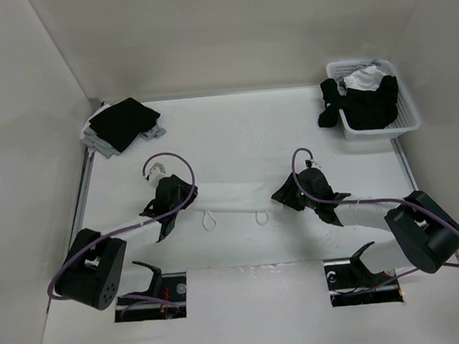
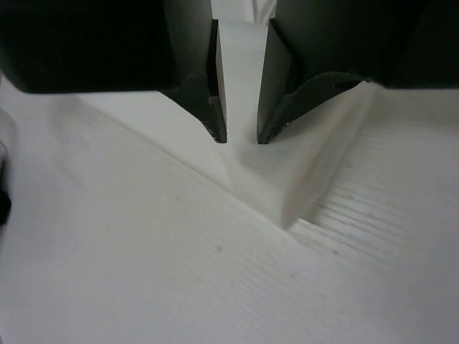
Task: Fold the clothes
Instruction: Fold the tank top
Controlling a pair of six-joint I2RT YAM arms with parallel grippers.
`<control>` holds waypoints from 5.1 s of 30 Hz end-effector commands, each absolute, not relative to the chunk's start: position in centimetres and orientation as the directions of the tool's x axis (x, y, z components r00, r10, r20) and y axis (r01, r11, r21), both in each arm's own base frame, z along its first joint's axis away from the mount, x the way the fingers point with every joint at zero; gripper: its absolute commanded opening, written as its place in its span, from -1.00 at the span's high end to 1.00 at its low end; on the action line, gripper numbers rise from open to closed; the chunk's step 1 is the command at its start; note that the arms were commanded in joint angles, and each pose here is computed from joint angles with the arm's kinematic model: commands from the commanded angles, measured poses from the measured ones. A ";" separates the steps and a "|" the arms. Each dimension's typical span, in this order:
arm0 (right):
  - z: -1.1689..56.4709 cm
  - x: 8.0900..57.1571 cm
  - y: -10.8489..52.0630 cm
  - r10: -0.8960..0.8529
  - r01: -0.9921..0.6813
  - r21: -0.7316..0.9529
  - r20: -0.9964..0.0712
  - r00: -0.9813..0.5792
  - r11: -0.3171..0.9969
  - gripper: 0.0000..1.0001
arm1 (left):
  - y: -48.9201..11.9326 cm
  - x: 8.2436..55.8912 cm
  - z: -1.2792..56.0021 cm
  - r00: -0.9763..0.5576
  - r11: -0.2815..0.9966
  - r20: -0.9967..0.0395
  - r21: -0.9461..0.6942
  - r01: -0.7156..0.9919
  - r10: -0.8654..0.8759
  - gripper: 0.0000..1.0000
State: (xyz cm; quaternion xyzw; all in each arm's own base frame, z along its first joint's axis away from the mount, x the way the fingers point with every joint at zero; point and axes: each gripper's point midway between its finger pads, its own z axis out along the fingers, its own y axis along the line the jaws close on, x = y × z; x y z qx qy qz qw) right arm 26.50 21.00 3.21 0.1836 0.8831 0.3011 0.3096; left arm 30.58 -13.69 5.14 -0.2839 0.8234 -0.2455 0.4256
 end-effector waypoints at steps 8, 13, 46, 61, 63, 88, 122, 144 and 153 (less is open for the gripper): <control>2.8 26.8 19.5 0.620 0.222 0.685 -0.411 -0.669 0.694 0.76 | -11.0 31.8 5.3 -0.384 0.656 -0.547 -0.708 -0.263 -0.744 0.55; 4.7 26.3 17.6 0.642 0.205 0.692 -0.459 -0.614 0.692 0.86 | -13.0 30.4 6.9 -0.410 0.630 -0.523 -0.754 -0.187 -0.747 0.49; 12.2 26.1 41.3 -0.003 -0.268 0.294 -0.667 -0.745 0.917 0.74 | -13.2 25.0 12.0 -0.394 0.530 -0.469 -0.846 -0.055 -0.790 0.37; 16.5 25.5 41.7 0.247 -0.277 0.565 -0.679 -0.691 0.777 0.17 | -11.7 26.4 13.9 -0.367 0.541 -0.496 -0.840 -0.024 -0.787 0.32; 14.8 25.8 39.8 0.247 -0.249 0.555 -0.668 -0.702 0.794 0.55 | -13.6 26.5 14.6 -0.404 0.549 -0.512 -0.835 0.029 -0.758 0.33; 2.9 30.3 30.1 0.422 0.042 0.595 -0.516 -0.745 0.802 0.78 | -17.4 27.1 4.3 -0.585 0.688 -0.516 -0.718 -0.102 -0.625 0.47; 12.7 28.4 11.7 0.610 0.058 0.615 -0.760 -0.224 0.787 -0.65 | -5.4 25.2 9.7 -0.356 0.779 -0.693 -0.544 -0.311 -0.626 -0.06; 11.6 29.0 11.6 0.627 0.045 0.639 -0.736 -0.256 0.768 -0.73 | -4.0 26.0 7.4 -0.356 0.737 -0.648 -0.555 -0.387 -0.674 -0.09; 11.5 29.1 11.7 0.625 0.046 0.637 -0.736 -0.260 0.769 -0.73 | -4.3 26.1 7.0 -0.375 0.745 -0.645 -0.550 -0.377 -0.666 -0.09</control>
